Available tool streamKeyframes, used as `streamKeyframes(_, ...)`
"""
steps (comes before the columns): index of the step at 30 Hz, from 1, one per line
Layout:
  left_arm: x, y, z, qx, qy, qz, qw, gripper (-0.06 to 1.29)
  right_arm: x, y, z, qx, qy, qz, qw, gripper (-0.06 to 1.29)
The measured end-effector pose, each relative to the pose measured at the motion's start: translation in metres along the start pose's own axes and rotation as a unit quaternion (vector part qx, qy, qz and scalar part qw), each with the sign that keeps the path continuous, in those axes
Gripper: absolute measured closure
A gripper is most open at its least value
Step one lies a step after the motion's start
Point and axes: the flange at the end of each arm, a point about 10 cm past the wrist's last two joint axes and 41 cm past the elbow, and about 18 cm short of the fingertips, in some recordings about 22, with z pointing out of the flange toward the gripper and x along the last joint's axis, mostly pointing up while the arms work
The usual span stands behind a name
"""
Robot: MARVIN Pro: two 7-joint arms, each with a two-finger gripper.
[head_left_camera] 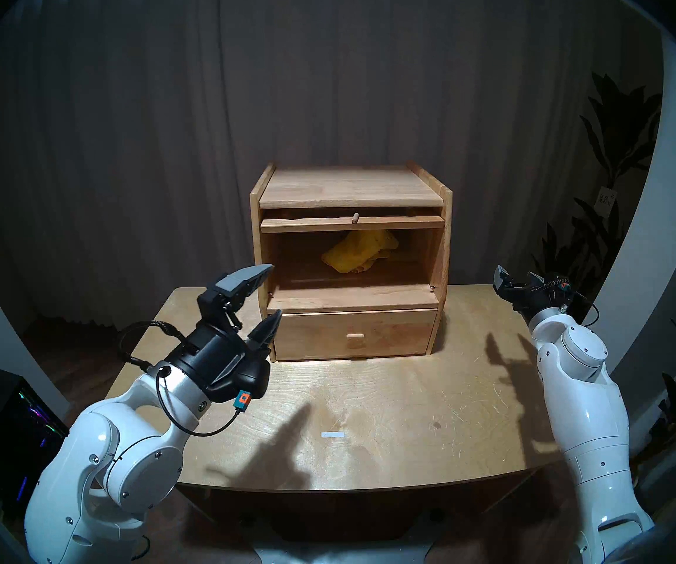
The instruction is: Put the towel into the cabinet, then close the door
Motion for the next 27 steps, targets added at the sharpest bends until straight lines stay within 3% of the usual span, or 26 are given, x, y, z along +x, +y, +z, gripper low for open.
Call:
streamKeyframes(5, 0.003, -0.004, 0.009, -0.016, -0.004, -0.02, 0.9996, -0.01, 0.0, 0.0, 0.0, 0.002, 0.0, 0.0, 1.0, 0.02)
streamKeyframes(11, 0.0, -0.016, 0.022, 0.009, -0.054, -0.077, 0.9955, -0.01, -0.001, 0.0, 0.001, 0.004, -0.001, 0.002, 1.0, 0.02)
streamKeyframes(16, 0.004, -0.022, 0.032, 0.028, -0.076, -0.111, 0.9905, -0.01, -0.001, 0.001, 0.001, 0.005, -0.002, 0.002, 1.0, 0.02)
streamKeyframes(22, 0.008, -0.017, 0.046, 0.034, -0.093, -0.116, 0.9883, -0.01, -0.001, 0.001, 0.001, 0.006, -0.002, 0.002, 1.0, 0.02)
streamKeyframes(27, 0.003, -0.007, 0.061, 0.033, -0.115, -0.089, 0.9888, -0.01, -0.001, 0.001, 0.001, 0.008, -0.002, 0.003, 1.0, 0.02)
